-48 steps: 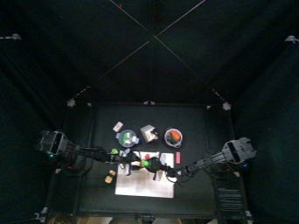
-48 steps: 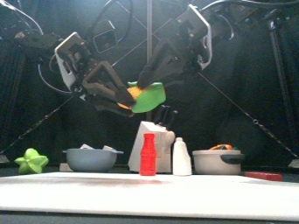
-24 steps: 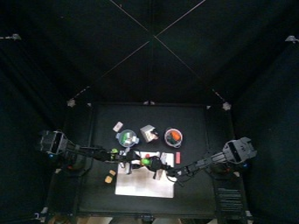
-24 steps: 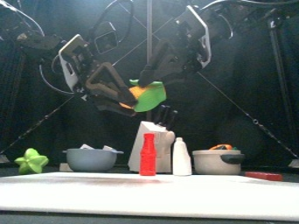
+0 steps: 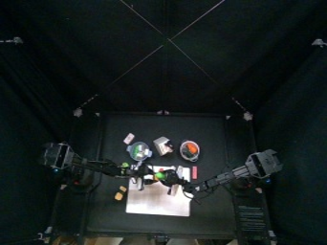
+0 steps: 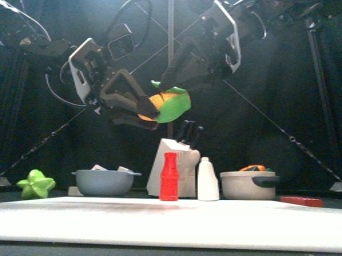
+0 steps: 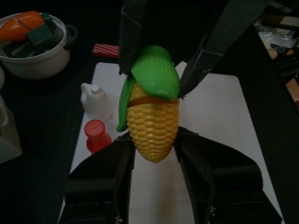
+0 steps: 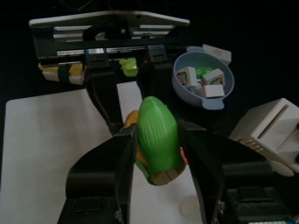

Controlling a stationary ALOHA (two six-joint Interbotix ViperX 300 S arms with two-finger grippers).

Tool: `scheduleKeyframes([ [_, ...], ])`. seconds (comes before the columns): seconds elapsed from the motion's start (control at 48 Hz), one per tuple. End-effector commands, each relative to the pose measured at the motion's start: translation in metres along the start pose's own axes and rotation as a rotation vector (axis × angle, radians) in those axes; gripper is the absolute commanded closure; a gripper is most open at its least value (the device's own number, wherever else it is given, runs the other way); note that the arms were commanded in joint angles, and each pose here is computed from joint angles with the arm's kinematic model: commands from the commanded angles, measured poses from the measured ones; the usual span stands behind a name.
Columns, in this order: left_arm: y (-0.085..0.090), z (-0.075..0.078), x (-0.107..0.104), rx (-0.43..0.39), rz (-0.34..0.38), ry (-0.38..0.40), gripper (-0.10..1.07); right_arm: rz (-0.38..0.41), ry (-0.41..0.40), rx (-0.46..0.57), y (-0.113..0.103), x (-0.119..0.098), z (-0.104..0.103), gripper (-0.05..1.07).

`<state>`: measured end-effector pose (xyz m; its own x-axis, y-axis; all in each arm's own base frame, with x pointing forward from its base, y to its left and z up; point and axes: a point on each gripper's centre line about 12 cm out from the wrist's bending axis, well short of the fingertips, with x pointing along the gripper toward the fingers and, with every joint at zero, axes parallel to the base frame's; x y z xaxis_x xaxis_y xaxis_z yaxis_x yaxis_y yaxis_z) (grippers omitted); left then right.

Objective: Remove corn husk

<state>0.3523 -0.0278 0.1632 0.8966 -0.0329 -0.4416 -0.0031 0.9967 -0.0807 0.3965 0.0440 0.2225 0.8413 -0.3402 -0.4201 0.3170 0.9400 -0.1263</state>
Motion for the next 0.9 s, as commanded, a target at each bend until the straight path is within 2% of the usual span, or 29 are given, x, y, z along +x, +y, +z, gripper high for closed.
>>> scheduleKeyframes([
  [0.0, -0.001, 0.005, 0.0, 0.001, -0.004, -0.014, 0.32, -0.007, -0.056, 0.031, -0.007, -0.013, 0.02, 0.53],
  [0.875, -0.001, 0.005, 0.0, 0.003, -0.004, -0.014, 0.32, -0.064, -0.089, 0.034, -0.013, -0.033, 0.021, 0.53],
])
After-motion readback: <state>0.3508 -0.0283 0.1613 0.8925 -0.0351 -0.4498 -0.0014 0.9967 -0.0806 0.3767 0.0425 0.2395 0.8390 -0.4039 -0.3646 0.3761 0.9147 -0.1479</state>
